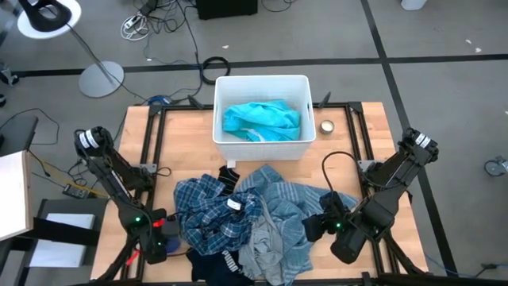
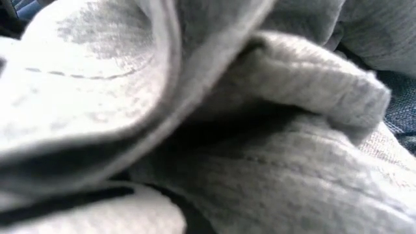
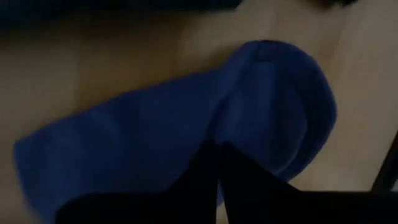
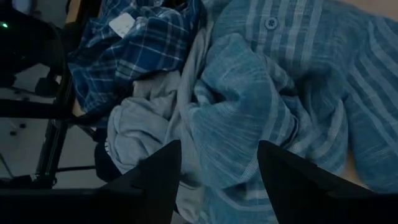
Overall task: Sort clothes
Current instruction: Put the left blue sock into the laundry bin
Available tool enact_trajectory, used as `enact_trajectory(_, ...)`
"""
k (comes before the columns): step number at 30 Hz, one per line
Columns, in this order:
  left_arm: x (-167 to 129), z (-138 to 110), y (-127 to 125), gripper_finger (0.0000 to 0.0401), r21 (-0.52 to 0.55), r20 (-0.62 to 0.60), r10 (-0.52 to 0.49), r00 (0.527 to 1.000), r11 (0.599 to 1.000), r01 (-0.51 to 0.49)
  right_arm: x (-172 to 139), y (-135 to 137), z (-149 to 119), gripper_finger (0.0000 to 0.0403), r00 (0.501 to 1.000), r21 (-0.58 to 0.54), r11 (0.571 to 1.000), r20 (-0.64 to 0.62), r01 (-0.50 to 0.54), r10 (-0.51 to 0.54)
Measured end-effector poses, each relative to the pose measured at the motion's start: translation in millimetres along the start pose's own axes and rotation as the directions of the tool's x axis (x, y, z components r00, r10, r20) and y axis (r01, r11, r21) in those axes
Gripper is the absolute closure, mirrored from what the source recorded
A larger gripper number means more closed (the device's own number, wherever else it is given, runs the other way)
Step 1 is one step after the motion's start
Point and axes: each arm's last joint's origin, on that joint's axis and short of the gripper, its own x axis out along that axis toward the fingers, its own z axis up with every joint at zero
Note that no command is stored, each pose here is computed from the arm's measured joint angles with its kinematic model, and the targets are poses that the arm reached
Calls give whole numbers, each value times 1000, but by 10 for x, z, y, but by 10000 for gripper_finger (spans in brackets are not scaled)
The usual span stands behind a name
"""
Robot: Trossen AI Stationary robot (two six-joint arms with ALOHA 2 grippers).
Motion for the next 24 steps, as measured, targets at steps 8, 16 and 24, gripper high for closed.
enact_trajectory(8, -757, 22, -118, 399, -7, 37, -33, 999, 999, 34, 127, -163, -52, 204, 998, -107, 993, 39, 56, -52)
enact_trajectory(16, -1860, 195, -47, 400, -155, 274, -13, 962, 986, 58, 373, -485, -209, 216, 994, -173, 980, 53, 98, -90)
enact_trajectory(24, -2694, 580, 163, 401, -265, 573, 80, 815, 960, 92, 445, -762, -364, 239, 993, -257, 959, 29, 121, -117)
